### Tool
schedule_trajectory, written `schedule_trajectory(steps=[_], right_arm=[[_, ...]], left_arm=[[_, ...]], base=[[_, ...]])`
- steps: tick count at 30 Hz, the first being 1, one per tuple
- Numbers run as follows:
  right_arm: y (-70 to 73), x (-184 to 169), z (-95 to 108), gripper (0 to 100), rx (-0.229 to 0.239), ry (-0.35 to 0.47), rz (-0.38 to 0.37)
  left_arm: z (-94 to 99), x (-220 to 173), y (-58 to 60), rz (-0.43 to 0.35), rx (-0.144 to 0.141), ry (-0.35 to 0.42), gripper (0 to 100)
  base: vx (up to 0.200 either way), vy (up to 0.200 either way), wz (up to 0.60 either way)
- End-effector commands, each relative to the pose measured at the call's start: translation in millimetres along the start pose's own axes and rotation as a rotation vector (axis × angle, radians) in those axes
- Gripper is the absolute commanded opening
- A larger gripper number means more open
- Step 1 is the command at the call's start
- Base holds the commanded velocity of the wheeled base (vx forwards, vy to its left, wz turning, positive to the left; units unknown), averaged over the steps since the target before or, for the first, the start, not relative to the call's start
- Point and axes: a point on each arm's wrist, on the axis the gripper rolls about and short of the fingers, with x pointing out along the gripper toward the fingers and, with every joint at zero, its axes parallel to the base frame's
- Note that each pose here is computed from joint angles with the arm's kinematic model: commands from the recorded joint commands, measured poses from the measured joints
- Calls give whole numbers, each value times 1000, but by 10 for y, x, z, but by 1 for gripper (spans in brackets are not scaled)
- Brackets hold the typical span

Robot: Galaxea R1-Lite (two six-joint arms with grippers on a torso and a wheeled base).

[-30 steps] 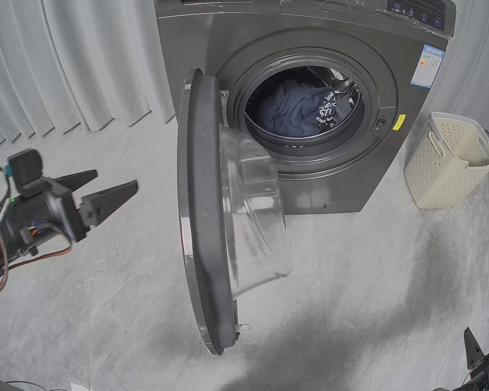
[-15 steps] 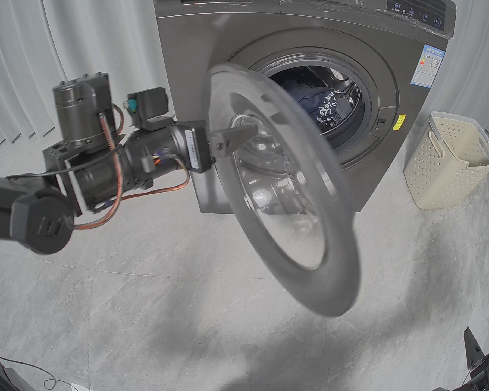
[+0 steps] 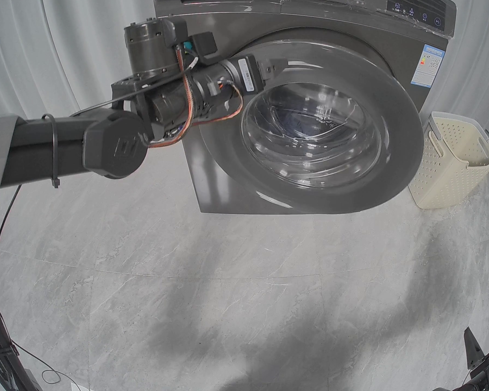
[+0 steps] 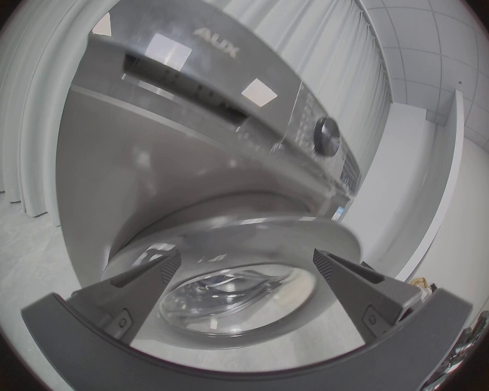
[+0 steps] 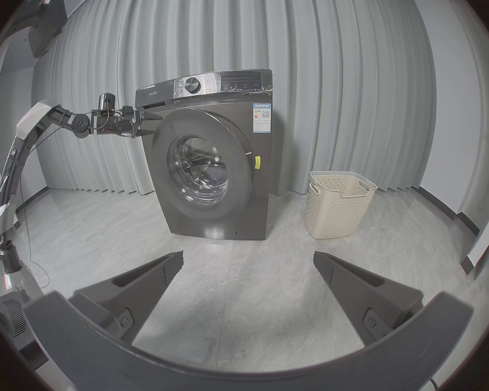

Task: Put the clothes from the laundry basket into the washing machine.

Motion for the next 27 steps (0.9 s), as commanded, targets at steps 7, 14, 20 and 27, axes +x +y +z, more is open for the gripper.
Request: schedule_trajectory(steps=[7, 14, 20, 27], right_arm=[[0, 14, -48, 100, 0, 18, 3], [0, 15, -48, 100, -1, 20, 1], [0, 12, -50, 100, -4, 23, 4], [0, 14, -50, 100, -3, 19, 6]], left_arm=[[130, -2796, -143, 47, 55, 203, 100], [-513, -4063, 29, 260, 236, 139, 100], [-1064, -4420, 74, 427, 259, 102, 100], [-1476, -4555, 109, 603, 283, 82, 100]], base=[[0, 0, 0], [0, 0, 0], [0, 0, 0], [0, 0, 0]])
